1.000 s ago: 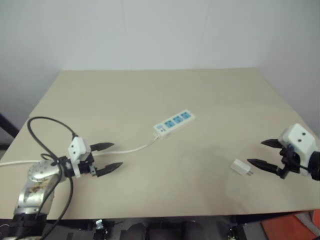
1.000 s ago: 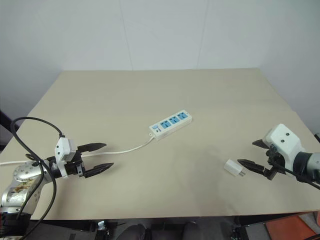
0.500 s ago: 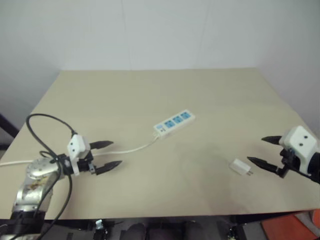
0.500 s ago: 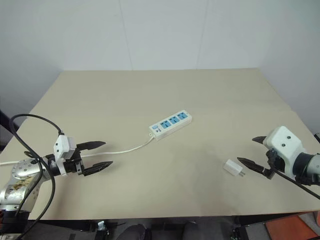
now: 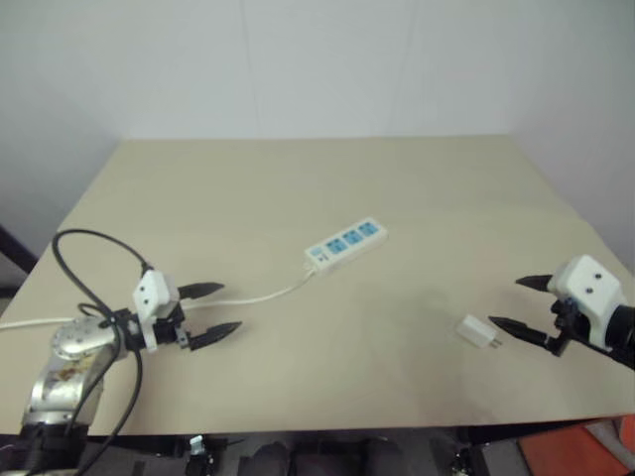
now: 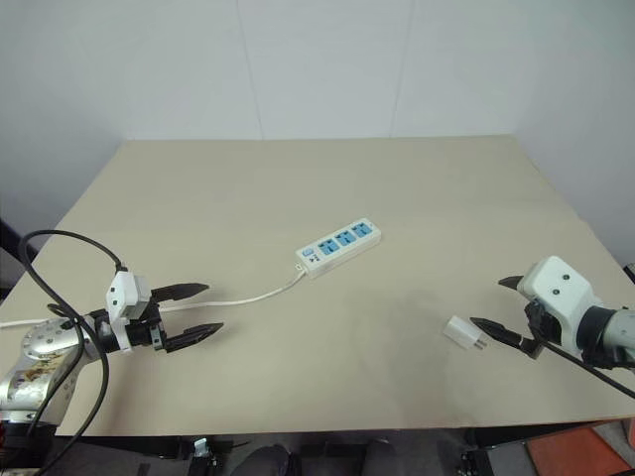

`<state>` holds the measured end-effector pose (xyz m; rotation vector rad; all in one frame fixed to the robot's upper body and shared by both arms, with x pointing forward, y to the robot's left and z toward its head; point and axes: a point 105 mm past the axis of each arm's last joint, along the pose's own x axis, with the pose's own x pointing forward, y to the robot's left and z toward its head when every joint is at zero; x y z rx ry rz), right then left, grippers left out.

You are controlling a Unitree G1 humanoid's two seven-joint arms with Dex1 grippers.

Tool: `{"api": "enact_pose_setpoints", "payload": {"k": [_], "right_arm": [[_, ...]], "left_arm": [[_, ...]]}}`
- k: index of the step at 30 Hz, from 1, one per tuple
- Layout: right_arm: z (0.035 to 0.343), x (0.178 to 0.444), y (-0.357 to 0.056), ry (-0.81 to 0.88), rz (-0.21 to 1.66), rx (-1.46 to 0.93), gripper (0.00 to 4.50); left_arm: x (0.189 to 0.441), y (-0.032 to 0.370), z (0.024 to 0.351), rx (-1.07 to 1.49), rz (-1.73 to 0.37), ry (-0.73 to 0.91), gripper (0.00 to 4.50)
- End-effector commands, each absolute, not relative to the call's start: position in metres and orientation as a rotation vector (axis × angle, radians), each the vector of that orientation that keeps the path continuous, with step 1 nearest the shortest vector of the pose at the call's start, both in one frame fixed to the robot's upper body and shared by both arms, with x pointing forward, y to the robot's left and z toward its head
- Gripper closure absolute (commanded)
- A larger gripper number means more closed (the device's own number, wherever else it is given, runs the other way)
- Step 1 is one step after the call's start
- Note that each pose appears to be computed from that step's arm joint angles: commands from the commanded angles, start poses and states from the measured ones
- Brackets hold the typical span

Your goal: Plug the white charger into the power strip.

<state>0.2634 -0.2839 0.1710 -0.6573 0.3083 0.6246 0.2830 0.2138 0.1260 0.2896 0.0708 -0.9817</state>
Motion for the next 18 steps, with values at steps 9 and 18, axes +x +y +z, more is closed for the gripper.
{"api": "enact_pose_setpoints", "payload": {"k": [9,18], "right_arm": [[0.199,0.270,-0.255,0.163,0.641,-0.682,0.00],[0.197,0.290,-0.201,0.023,0.612,-0.592,0.00]], "left_arm": [[0.343,0.184,0.135,0.255,-0.930,-0.103,0.02],[0.396,0.104,0.129,0.134,-1.015,-0.165,0.02]]}}
